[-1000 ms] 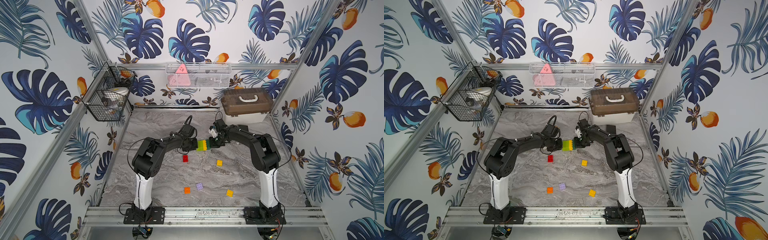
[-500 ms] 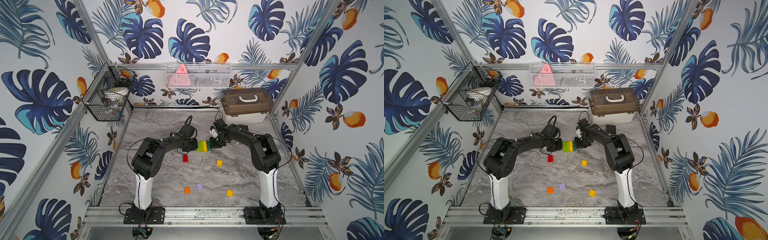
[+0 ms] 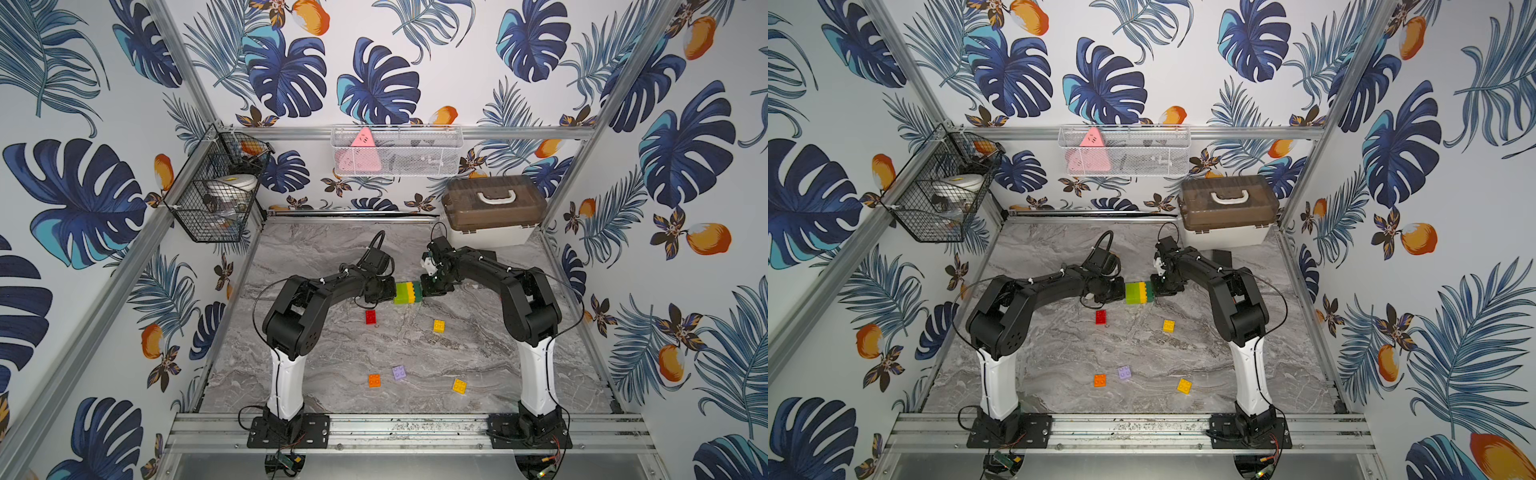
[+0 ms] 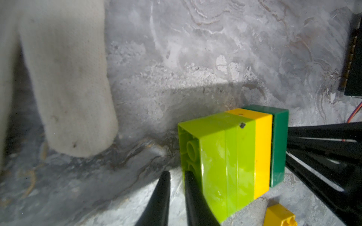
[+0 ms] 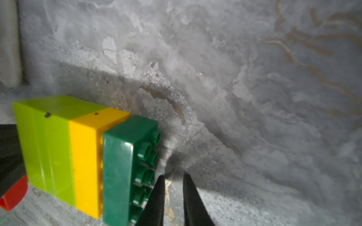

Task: Assemble the number 1 with lego
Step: Assemble the lego brick with the lego brick.

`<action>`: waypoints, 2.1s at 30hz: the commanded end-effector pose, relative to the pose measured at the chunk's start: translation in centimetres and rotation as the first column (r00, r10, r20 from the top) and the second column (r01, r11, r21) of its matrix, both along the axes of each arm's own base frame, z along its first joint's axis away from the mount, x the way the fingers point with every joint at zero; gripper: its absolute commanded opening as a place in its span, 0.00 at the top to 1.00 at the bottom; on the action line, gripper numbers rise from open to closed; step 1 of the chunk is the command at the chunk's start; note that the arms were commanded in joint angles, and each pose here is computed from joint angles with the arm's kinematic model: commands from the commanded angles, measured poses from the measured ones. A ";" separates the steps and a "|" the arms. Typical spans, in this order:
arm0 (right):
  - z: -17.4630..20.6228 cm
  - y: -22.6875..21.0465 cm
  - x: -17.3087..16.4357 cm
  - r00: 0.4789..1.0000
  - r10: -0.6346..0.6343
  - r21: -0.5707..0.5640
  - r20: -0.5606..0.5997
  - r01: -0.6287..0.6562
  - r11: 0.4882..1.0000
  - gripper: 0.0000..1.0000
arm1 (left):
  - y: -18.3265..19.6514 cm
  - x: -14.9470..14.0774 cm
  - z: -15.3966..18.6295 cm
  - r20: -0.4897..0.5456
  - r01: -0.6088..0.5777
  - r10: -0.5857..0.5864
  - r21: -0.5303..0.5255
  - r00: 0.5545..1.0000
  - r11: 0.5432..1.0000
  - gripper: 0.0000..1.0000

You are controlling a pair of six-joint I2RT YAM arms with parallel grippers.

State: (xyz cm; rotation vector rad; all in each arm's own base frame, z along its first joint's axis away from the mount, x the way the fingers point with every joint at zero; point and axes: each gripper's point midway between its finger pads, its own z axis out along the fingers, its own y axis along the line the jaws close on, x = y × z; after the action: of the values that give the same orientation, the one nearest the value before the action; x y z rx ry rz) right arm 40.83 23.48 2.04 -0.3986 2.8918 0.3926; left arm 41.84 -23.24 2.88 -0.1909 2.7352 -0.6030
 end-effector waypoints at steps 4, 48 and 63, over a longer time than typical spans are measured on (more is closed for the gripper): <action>0.3 1.2 -0.5 1.000 0.016 -0.009 -0.004 -0.016 1.000 0.85 | -0.8 0.4 0.8 0.007 0.018 -0.017 -0.021 1.000 1.000 0.82; 0.8 8.4 -2.9 0.849 0.487 0.158 0.207 -0.520 0.840 0.97 | -3.8 0.8 -1.1 -0.024 0.180 -0.179 0.032 0.984 0.983 0.85; -0.1 2.5 1.4 0.964 0.224 0.033 0.142 -0.231 0.972 0.70 | -0.7 1.4 -1.4 -0.043 0.068 -0.065 0.095 0.997 0.993 0.61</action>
State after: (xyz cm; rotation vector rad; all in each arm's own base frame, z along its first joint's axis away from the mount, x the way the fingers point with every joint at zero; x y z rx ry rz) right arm 41.41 24.88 1.86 -0.8383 2.7188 0.3446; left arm 44.12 -22.16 2.09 -0.0857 2.7764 -0.3397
